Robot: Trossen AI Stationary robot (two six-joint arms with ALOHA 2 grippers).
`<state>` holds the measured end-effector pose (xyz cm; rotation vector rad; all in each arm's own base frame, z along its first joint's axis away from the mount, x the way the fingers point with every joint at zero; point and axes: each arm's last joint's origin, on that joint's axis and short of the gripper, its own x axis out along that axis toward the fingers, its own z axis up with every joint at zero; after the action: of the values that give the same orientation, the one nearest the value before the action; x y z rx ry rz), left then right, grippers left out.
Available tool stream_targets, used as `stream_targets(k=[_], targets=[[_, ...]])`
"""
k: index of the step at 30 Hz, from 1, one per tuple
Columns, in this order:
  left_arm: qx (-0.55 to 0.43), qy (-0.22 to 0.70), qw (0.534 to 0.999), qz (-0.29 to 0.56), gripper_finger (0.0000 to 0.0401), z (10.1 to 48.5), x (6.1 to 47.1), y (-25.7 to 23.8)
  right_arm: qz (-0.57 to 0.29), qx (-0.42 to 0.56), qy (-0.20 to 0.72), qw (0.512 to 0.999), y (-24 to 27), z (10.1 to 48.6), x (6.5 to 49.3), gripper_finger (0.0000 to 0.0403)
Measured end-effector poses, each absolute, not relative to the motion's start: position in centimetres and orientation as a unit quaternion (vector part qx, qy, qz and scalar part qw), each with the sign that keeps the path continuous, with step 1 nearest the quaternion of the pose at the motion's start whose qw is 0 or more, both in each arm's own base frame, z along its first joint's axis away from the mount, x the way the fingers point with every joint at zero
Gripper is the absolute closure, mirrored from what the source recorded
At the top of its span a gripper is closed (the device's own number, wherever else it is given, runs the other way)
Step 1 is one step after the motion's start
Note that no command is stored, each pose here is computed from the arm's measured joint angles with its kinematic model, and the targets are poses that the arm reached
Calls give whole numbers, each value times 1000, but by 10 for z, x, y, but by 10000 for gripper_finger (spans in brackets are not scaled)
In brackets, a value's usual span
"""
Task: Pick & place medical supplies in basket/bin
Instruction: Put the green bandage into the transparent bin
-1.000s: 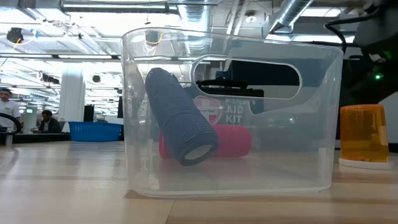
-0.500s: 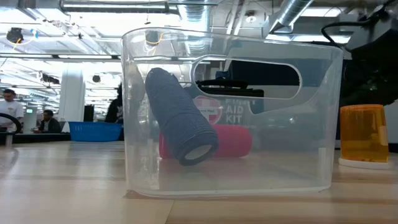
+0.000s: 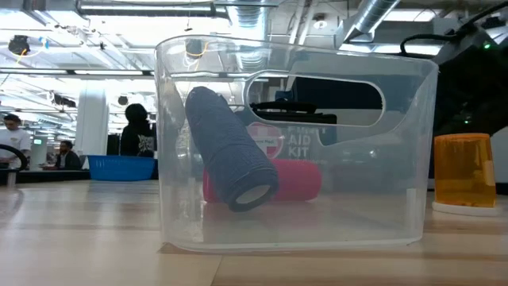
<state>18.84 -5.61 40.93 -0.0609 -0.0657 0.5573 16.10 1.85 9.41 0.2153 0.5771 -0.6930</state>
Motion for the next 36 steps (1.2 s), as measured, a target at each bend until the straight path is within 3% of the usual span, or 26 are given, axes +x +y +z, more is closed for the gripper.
stream_targets(k=[7, 18, 26, 36], targets=[[-30, -32, 960, 275, 192, 409, 188, -56, -309, 105, 300, 896, 17, 85, 167, 189], [-30, -32, 960, 275, 192, 409, 188, -56, -316, 145, 274, 897, 20, 80, 176, 288], [-32, -33, 961, 274, 192, 409, 188, -56, -285, 163, 289, 899, 32, 89, 182, 338], [-28, -31, 961, 273, 192, 409, 188, -56, -321, 169, 346, 865, 55, 110, 165, 356]])
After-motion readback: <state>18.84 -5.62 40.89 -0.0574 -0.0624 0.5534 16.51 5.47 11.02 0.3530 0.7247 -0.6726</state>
